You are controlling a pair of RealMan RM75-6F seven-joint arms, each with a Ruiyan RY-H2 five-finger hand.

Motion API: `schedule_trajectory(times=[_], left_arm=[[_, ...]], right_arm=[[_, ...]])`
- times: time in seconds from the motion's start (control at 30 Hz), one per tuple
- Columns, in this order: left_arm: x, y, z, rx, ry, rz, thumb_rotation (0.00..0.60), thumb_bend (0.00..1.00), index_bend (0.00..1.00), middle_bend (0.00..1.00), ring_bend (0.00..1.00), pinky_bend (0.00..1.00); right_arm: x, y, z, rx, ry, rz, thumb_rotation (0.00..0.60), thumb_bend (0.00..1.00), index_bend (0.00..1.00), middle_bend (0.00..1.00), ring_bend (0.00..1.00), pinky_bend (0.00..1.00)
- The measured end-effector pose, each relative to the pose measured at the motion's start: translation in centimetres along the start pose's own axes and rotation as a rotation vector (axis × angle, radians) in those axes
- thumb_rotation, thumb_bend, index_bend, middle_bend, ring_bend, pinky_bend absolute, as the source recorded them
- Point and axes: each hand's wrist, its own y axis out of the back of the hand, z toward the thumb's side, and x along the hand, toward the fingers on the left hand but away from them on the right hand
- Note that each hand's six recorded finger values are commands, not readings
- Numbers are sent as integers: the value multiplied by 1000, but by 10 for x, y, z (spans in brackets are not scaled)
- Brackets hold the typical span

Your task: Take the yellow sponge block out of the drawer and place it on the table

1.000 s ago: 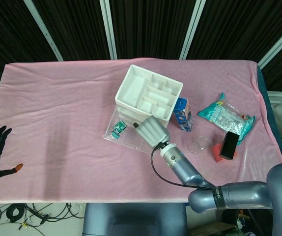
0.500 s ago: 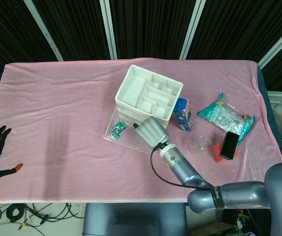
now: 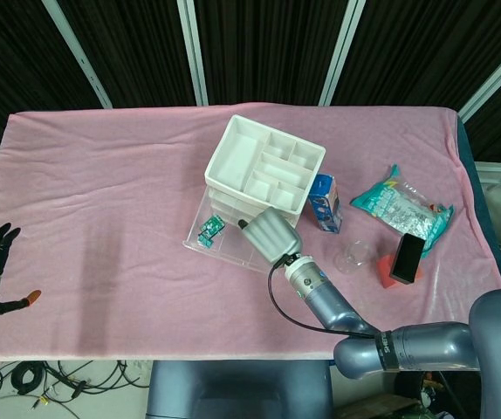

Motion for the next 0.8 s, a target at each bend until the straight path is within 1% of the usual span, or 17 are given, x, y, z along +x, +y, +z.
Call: schedule_trajectory(times=[0.17,0.27,0.33,0.6,0.8], left_arm=[[0,0,0,-1,-1,0,600,0,0,0,0,0],[0,0,0,-1,0,0,600,0,0,0,0,0],[0,0,0,-1,-1,1,600,0,0,0,0,0],[0,0,0,-1,0,0,600,0,0,0,0,0],[0,0,0,1,1,1,600,0,0,0,0,0]], right_arm=[[0,1,1,-5,3,-5,600,292,474,980,984,902],[1,1,2,-4,3,-5,600,361,558,987,989,902],[1,1,2,-3,3,-6,600,381,595,988,989,902],[4,5,-1,-1,-1,-20,600,383,610,988,989,900],[9,17,-7,-5,-7,-45,600,382,611,988,989,900]])
